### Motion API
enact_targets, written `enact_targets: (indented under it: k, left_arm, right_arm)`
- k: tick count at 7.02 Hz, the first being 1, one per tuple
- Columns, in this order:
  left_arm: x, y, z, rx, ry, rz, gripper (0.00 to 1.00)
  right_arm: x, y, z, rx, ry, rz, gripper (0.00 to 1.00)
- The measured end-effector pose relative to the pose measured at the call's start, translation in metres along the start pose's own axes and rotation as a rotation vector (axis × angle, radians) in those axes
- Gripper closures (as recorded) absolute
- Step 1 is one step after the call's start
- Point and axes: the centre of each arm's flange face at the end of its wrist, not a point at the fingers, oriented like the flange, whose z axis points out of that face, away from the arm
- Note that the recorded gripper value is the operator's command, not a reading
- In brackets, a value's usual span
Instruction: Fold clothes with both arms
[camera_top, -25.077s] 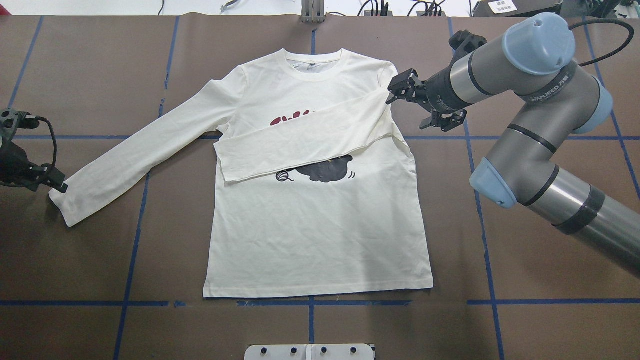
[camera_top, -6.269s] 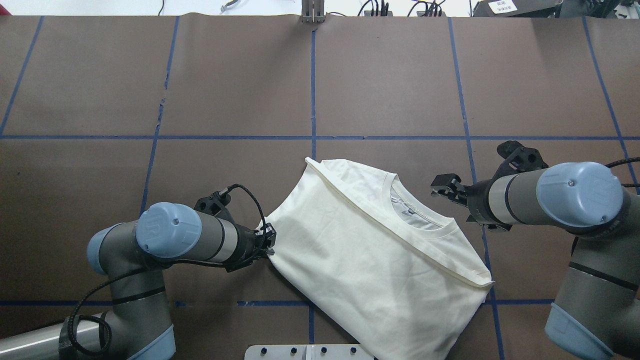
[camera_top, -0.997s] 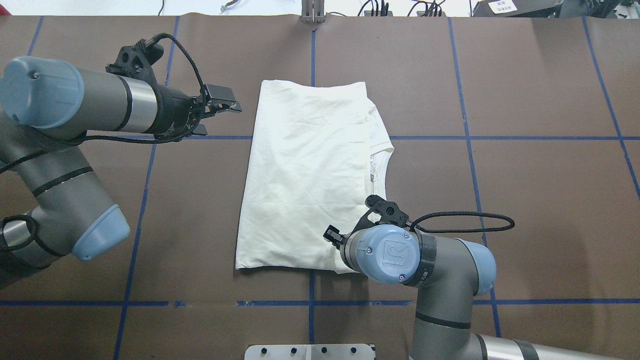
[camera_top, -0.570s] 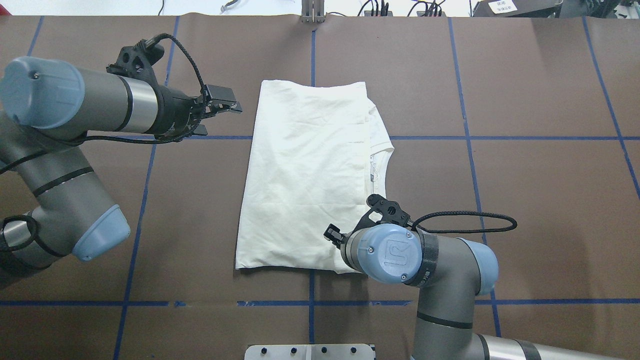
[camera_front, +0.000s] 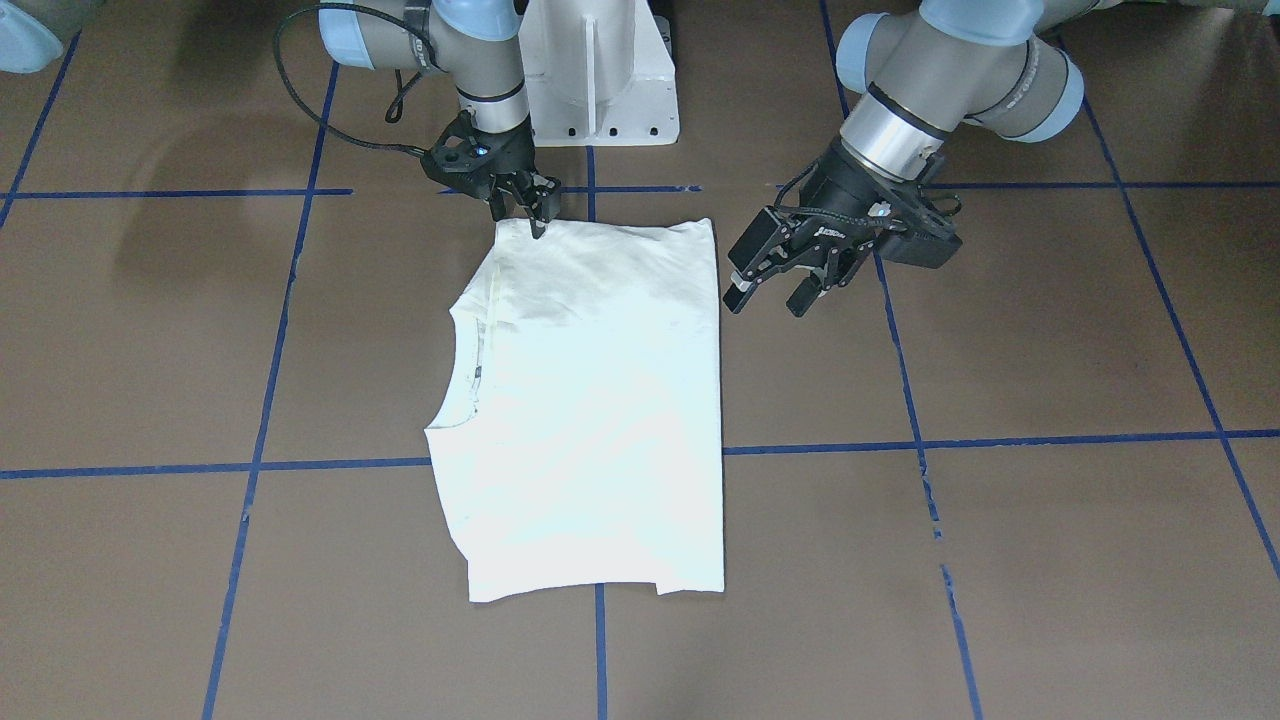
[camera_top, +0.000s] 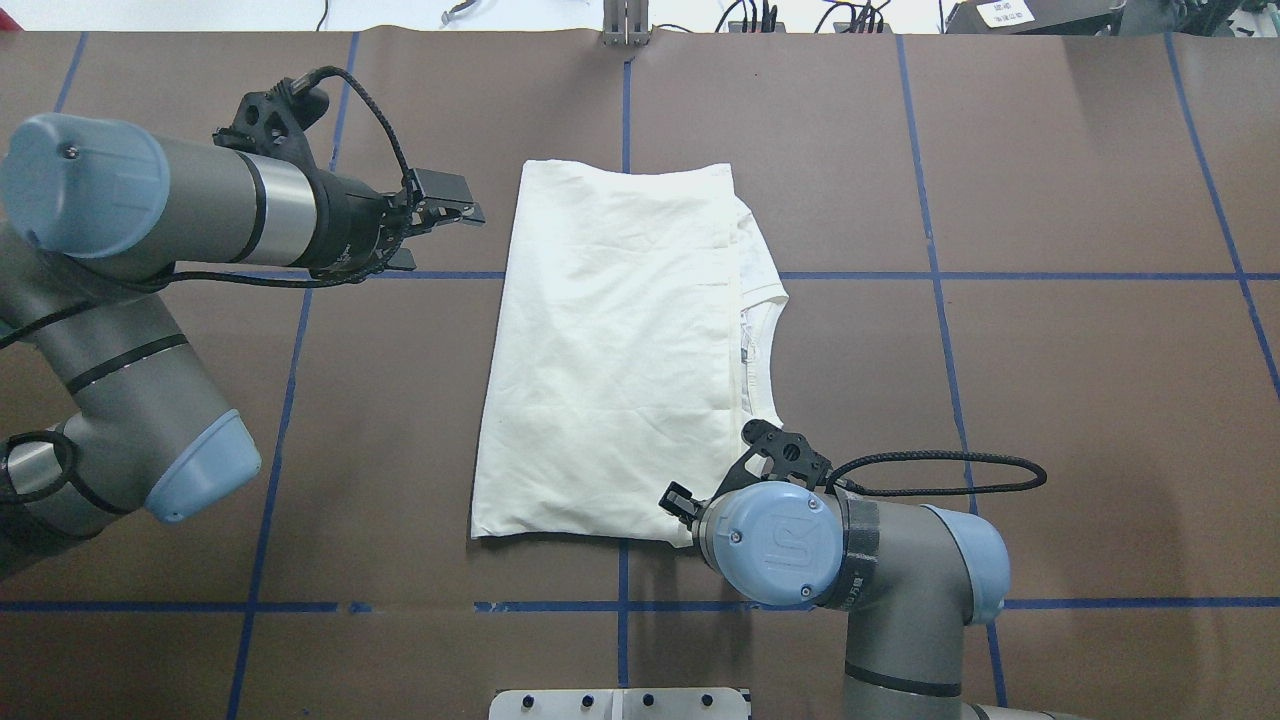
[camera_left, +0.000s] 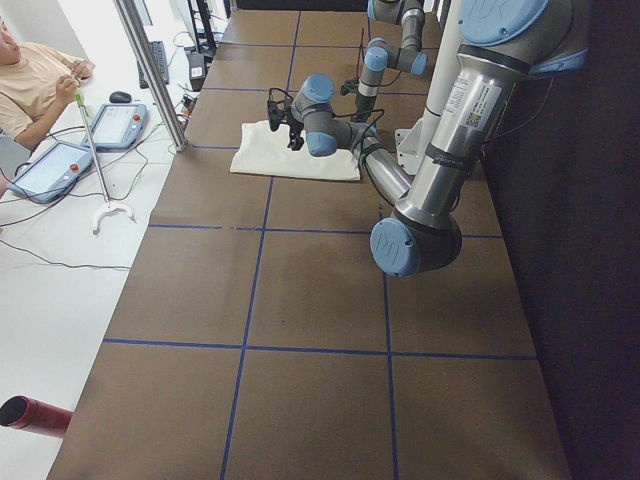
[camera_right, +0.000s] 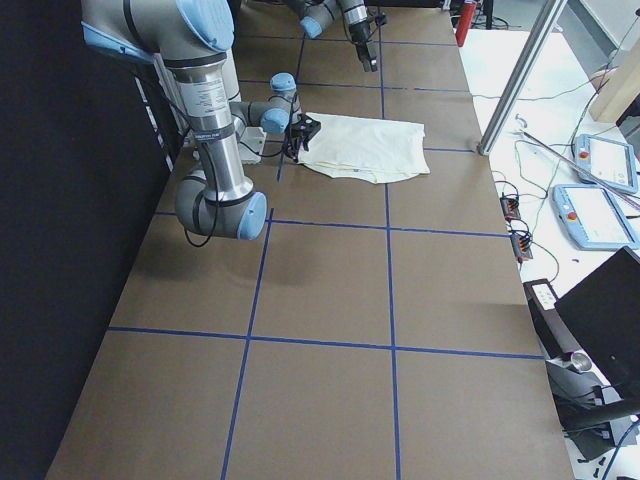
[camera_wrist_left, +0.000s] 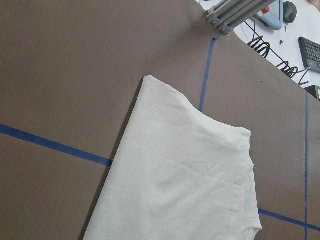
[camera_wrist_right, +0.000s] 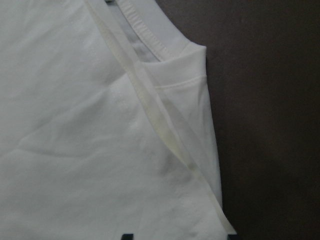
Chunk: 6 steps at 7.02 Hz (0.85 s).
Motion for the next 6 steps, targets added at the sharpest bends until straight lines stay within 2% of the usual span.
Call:
enact_targets:
  k: [3, 4, 5, 6]
  left_arm:
    - [-0.0009, -0.0003, -0.0002, 0.003, -0.001, 0.000, 0.00]
    - [-0.0010, -0.0003, -0.0003, 0.004, -0.001, 0.000, 0.00]
    - [-0.0011, -0.0003, -0.0003, 0.005, -0.001, 0.000, 0.00]
    - [-0.0011, -0.0004, -0.0004, 0.005, -0.001, 0.000, 0.00]
  right_arm:
    - [0.0000, -0.0039, 0.0031, 0.005, 0.001, 0.004, 0.32]
    - [-0.0002, -0.0068, 0.0048, 0.010, 0.003, 0.007, 0.34]
    - [0.0000, -0.0086, 0.0063, 0.013, 0.005, 0.009, 0.43]
    - [0.0006, -0.0092, 0.0072, 0.014, 0.007, 0.011, 0.46]
